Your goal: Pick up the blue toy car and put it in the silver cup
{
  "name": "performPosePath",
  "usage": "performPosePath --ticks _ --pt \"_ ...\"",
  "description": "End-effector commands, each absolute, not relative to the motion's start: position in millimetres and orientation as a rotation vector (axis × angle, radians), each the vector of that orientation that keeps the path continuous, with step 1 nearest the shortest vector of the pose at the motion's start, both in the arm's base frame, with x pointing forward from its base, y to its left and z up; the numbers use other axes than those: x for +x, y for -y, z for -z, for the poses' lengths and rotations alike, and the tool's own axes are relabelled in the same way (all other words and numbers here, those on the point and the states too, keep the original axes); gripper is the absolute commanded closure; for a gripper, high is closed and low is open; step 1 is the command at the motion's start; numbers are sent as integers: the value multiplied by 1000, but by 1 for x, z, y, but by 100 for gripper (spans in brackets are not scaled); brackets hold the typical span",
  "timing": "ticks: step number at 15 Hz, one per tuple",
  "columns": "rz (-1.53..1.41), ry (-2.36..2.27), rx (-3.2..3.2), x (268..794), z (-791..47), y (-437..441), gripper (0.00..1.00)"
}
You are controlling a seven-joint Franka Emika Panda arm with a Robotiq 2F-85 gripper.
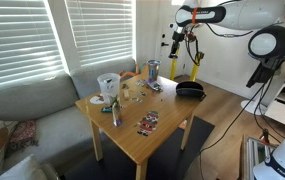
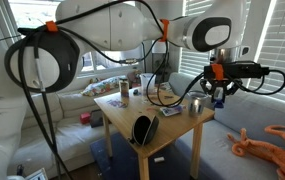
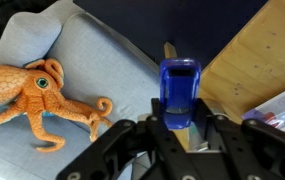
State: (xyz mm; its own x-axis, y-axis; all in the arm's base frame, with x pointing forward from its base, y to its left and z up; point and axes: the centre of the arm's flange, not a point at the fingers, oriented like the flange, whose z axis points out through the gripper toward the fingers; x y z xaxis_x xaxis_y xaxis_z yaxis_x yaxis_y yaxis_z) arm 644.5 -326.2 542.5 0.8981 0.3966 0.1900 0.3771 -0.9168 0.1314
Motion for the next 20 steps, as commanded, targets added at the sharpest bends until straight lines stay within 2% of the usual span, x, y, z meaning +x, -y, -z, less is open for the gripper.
performPosePath --ticks 1,6,11,12,13,15,18,20 --pt "-379 -657 2915 657 -554 302 89" --pt "-422 -827 2847 691 -570 239 89" --pt "-437 -895 2861 716 -557 223 89" --pt "-426 -887 2870 716 -555 223 39" --pt "-419 -887 2871 716 -553 224 38" --pt "-419 -890 2865 714 -554 222 25" --pt "-578 -1004 2752 702 -574 208 5" --pt "-663 -1110 2657 694 -592 200 0"
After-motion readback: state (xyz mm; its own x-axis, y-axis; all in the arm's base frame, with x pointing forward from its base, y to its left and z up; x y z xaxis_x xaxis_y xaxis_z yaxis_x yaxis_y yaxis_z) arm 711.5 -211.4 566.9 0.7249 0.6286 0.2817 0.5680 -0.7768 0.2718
